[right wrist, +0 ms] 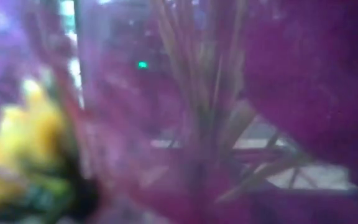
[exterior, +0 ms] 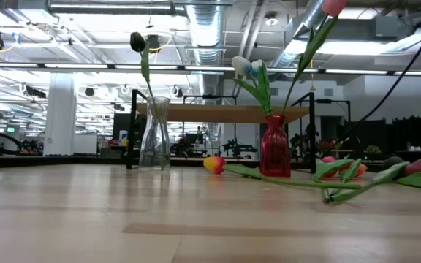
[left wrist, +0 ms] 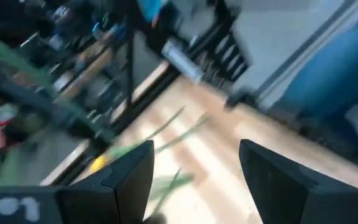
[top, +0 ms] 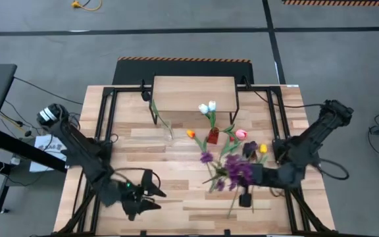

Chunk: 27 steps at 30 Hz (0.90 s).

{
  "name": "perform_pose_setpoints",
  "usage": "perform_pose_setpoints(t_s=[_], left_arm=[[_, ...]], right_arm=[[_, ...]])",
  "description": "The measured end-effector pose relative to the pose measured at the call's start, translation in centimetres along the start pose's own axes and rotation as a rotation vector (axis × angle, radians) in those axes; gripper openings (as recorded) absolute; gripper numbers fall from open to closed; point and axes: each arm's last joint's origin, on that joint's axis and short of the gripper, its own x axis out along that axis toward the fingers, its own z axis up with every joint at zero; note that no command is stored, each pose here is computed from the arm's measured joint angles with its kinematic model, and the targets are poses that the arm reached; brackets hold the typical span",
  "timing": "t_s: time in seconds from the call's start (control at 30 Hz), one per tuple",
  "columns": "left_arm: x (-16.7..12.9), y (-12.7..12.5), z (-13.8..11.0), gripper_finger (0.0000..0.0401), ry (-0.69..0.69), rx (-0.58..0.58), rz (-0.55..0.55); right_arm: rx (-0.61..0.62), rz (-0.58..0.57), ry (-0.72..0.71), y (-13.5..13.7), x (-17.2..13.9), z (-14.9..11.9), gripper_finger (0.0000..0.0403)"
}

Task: Pick and place flowers into a vace then onto a shelf
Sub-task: Put the violet flowers into the red vase

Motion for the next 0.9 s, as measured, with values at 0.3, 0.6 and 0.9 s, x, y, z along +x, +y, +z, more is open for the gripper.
perform_pose_setpoints(t_s=[0.3, 0.6, 0.9], left_arm=[[-3.4, 3.3, -5.0, 0.0226, -0.402, -0.252, 0.085], [-5.6, 3.4, -6.7, 0.0226, -0.488, -0.400, 0.101], [-5.1, 3.0, -7.0, 0.0226, -0.469, -0.435, 0.087]], right_arm=[[-0.003, -0.032, -0.120, -7.3, -2.7, 4.7, 0.0000], [-0.082, 0.047, -0.138, -13.3, -4.4, 5.5, 0.0000], [-0.240, 0.039, -0.097, -14.6, -4.8, 5.1, 0.0000]])
